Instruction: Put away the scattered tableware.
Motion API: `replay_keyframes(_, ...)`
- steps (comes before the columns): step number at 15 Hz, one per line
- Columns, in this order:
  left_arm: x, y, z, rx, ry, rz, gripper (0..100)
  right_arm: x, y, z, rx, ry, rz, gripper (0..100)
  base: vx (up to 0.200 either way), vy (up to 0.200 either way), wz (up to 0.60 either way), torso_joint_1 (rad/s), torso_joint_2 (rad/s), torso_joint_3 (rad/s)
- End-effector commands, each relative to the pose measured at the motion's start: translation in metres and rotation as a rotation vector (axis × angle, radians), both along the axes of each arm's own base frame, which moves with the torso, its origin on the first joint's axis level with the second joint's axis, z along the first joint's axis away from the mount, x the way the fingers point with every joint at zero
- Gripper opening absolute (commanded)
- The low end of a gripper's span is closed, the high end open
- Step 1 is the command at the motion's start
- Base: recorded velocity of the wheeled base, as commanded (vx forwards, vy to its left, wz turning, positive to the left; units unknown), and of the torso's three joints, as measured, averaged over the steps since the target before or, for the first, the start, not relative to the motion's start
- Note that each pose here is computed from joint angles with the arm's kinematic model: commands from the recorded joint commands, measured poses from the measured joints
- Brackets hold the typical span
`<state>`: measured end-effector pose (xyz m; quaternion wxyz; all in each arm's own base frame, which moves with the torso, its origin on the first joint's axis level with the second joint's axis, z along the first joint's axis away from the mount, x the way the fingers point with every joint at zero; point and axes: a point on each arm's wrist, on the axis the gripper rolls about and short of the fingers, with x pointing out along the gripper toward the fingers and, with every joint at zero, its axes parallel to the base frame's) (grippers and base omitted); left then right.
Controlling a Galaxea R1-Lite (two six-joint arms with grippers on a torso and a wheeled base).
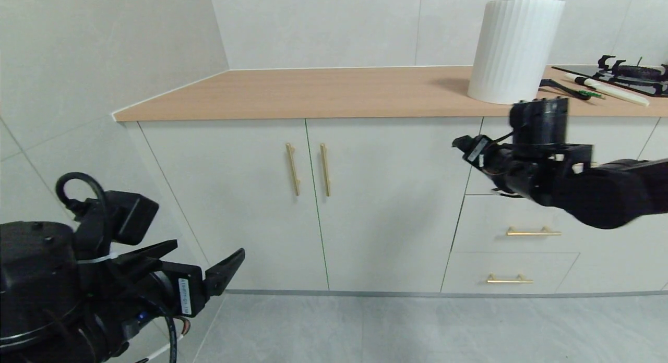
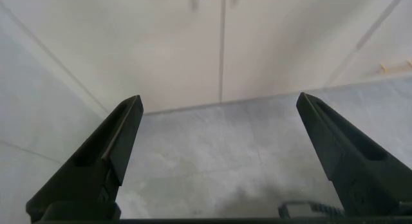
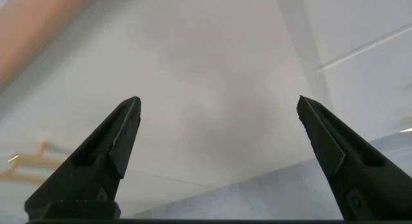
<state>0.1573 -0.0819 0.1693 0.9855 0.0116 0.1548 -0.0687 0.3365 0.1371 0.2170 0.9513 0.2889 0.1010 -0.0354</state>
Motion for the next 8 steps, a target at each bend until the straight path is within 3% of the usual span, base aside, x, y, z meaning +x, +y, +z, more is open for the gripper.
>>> replay_keyframes(1,-0.043,0.03,0.003,-0.045,-0.1,0.06,100,-0.147,-0.069,0.044,-0.157,-0.173,-0.001,100,0.0,0.0,0.0,0.0,0.0,0.0)
replay_keyframes(4,-0.098,0.063,-0.018,-0.074,-0.176,0.111,100,-0.256,-0.117,0.041,-0.305,-0.365,-0.023,100,0.0,0.0,0.0,0.0,0.0,0.0)
replay_keyframes(6,-0.129,0.08,-0.024,-0.027,-0.201,0.166,100,-0.302,-0.135,0.027,-0.411,-0.402,-0.063,100,0.0,0.0,0.0,0.0,0.0,0.0)
replay_keyframes(8,-0.158,0.091,-0.038,0.035,-0.214,0.222,100,-0.342,-0.147,0.006,-0.447,-0.399,-0.151,100,0.0,0.0,0.0,0.0,0.0,0.0)
